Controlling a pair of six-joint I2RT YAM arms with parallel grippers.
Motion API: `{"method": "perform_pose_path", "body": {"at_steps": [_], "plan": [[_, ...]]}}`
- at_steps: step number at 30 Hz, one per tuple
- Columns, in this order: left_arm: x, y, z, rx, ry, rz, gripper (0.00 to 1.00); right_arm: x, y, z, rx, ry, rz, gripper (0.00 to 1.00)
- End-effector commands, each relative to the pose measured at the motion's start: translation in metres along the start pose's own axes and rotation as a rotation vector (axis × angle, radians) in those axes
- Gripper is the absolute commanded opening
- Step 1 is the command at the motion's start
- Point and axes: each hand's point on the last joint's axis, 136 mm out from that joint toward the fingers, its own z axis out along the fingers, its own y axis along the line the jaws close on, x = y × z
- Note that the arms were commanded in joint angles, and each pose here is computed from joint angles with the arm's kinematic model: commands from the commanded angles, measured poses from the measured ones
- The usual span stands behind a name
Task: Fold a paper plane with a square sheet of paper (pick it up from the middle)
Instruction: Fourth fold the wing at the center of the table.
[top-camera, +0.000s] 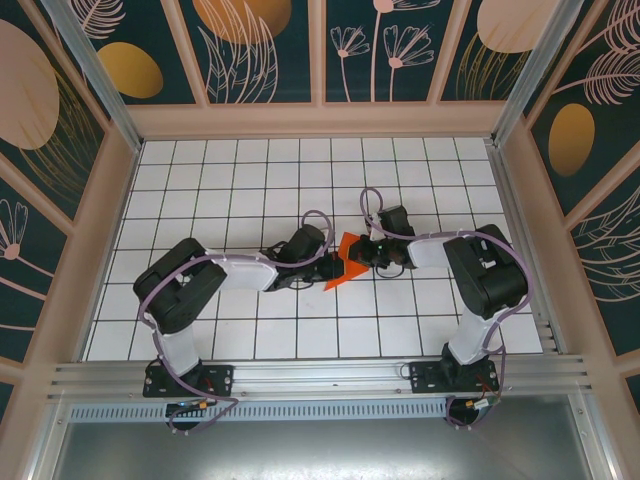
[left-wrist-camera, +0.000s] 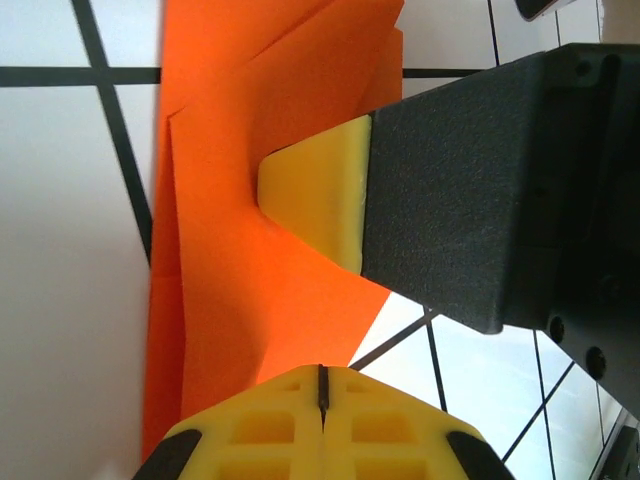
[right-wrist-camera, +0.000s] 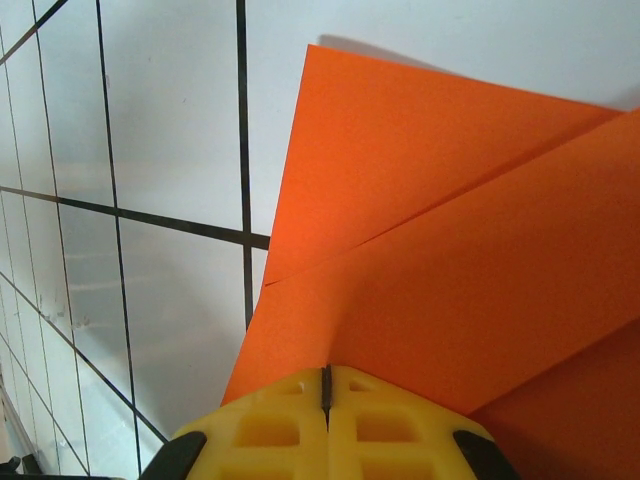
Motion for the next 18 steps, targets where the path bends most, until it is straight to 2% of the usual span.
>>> {"method": "perform_pose_path", "body": {"at_steps": [1,12,18], "plan": [[-0.009,-0.016,0.007,0.06,-0.001,0.022,0.0,0.032,-0.048,0.011,0.159,0.09,0.051,0.0],[-0.016,0.013,0.023,-0.053,-0.019,0.023,0.0,0.036,-0.051,0.011,0.166,0.098,0.052,0.0],[-0.001,0.029,0.027,-0.077,0.03,0.022,0.0,0.038,-0.054,0.011,0.18,0.104,0.056,0.0]]}}
